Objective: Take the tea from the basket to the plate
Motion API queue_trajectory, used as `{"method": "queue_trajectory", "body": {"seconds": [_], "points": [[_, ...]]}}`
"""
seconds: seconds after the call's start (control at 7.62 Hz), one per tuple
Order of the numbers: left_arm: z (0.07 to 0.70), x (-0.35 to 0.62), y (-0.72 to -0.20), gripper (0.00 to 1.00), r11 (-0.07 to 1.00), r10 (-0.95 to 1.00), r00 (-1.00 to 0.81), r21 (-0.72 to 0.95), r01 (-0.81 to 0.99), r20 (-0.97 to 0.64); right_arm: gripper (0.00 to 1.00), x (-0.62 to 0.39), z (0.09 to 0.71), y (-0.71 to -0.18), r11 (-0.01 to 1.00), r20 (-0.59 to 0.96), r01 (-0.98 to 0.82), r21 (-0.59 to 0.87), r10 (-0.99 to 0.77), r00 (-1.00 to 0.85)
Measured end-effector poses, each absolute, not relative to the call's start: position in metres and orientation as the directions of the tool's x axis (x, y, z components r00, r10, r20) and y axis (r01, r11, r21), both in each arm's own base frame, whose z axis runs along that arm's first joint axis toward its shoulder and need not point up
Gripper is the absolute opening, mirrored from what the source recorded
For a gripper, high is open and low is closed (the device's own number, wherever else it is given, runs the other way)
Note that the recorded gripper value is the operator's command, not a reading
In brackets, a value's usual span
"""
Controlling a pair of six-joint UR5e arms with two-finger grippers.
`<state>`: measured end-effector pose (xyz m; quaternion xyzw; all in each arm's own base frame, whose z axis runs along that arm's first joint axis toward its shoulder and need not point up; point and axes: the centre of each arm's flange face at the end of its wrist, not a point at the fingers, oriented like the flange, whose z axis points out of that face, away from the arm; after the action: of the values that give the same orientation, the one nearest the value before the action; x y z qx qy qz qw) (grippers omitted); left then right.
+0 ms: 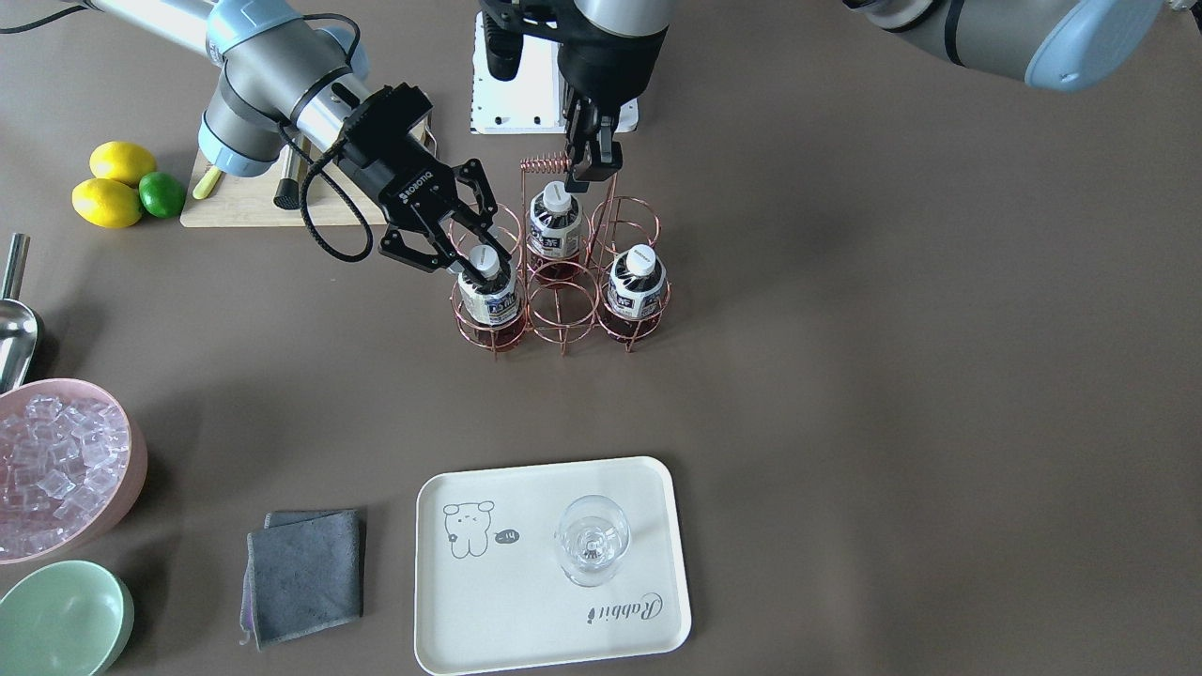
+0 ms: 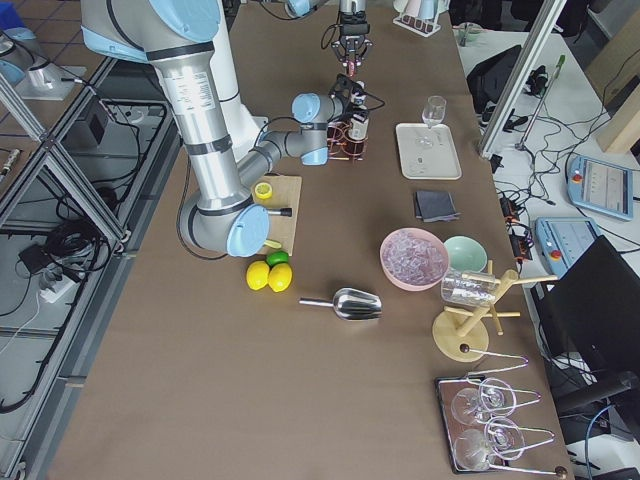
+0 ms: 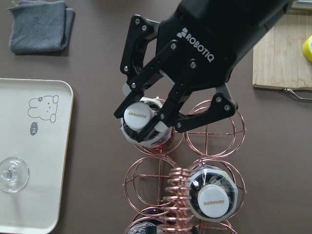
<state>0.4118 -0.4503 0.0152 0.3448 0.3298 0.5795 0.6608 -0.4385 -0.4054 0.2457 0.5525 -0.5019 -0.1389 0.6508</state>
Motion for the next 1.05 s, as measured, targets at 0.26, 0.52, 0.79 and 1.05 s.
{"method": "queue_trajectory", "body": {"seconds": [0.26,0.52,0.79,1.05], "points": [[0.016,0.412,-0.450,0.00,0.091,0.993,0.111,0.838,-0.539,-0.036,0.00,-0.419,0.212,-0.396,0.389,0.535,-0.382,0.838,-0.720,0.441],[0.016,0.412,-0.450,0.00,0.091,0.993,0.111,0.838,-0.539,-0.036,0.00,-0.392,0.181,-0.400,0.419,0.555,-0.372,0.828,-0.707,0.438],[0.016,0.412,-0.450,0.00,0.091,0.993,0.111,0.838,-0.539,-0.036,0.00,-0.351,0.146,-0.435,0.470,0.584,-0.350,0.810,-0.692,0.424],[0.016,0.412,-0.451,0.00,0.091,0.993,0.111,0.837,-0.539,-0.037,0.00,-0.301,0.115,-0.472,0.505,0.606,-0.335,0.795,-0.673,0.424]]}}
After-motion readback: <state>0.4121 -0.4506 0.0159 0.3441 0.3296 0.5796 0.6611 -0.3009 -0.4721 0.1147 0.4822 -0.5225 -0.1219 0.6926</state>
